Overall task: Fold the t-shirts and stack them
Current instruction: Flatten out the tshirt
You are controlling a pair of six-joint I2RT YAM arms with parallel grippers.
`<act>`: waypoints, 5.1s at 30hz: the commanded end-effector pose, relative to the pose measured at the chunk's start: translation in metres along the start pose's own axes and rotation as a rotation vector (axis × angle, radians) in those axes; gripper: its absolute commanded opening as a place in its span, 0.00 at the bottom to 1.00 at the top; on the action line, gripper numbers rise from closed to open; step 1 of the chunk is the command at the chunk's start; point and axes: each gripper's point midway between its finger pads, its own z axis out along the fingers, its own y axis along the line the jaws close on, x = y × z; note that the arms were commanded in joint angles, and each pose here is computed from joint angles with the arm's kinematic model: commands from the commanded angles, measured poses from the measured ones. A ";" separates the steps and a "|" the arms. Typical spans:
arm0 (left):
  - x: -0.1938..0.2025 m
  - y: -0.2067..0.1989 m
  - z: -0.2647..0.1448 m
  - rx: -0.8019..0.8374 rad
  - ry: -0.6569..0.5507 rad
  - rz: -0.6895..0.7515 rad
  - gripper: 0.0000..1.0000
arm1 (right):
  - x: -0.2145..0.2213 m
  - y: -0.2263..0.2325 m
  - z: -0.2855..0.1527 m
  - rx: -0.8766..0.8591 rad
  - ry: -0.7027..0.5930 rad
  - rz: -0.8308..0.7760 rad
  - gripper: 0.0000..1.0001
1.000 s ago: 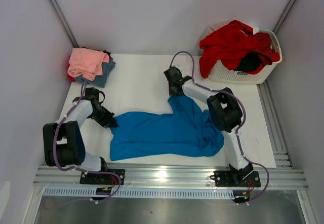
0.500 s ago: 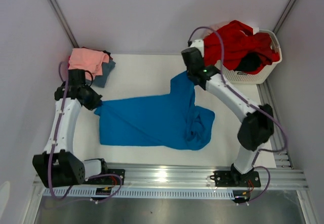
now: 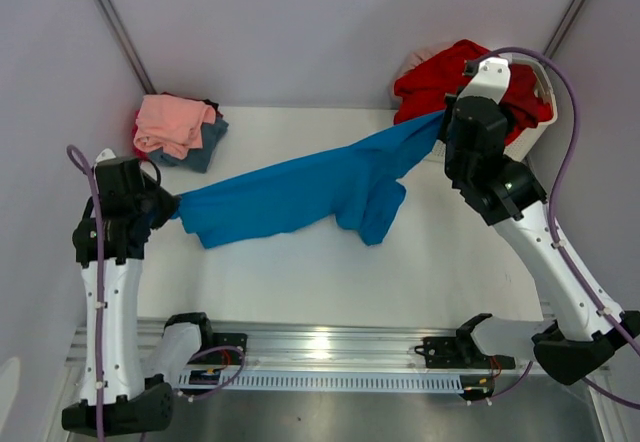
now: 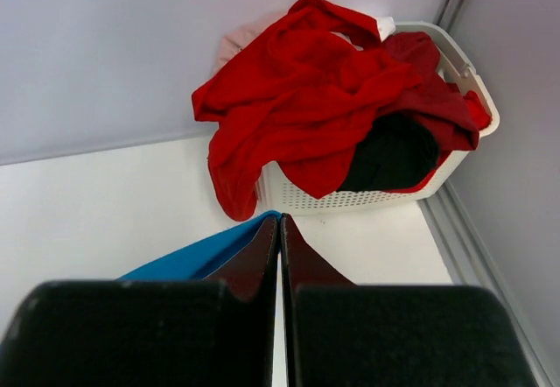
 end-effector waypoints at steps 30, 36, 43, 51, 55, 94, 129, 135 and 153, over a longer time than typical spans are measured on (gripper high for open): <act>0.229 0.070 -0.031 0.142 0.616 0.269 0.01 | 0.058 -0.003 -0.087 -0.105 0.162 0.001 0.00; 0.238 0.069 -0.029 0.136 0.640 0.304 0.43 | 0.059 0.000 -0.088 -0.112 0.162 -0.020 0.00; 0.218 0.075 -0.022 0.036 0.553 0.334 0.64 | 0.054 -0.003 -0.089 -0.109 0.148 -0.032 0.00; 0.246 0.085 -0.010 -0.070 0.682 0.356 0.49 | 0.048 -0.014 -0.097 -0.113 0.128 -0.008 0.00; 0.246 0.086 -0.008 -0.096 0.702 0.404 0.49 | 0.048 -0.018 -0.097 -0.101 0.120 -0.016 0.00; 0.320 0.075 0.011 -0.297 0.808 0.783 0.57 | 0.055 -0.046 -0.110 -0.080 0.130 -0.016 0.00; 0.332 0.026 0.021 -0.080 0.808 0.770 0.35 | 0.073 -0.073 -0.085 0.179 0.186 -0.196 0.00; 0.299 -0.005 -0.003 0.161 0.690 0.667 0.99 | 0.083 -0.064 -0.081 0.158 0.212 -0.203 0.00; 0.329 0.046 0.026 0.025 0.783 0.716 0.66 | 0.088 -0.056 -0.076 0.154 0.238 -0.223 0.00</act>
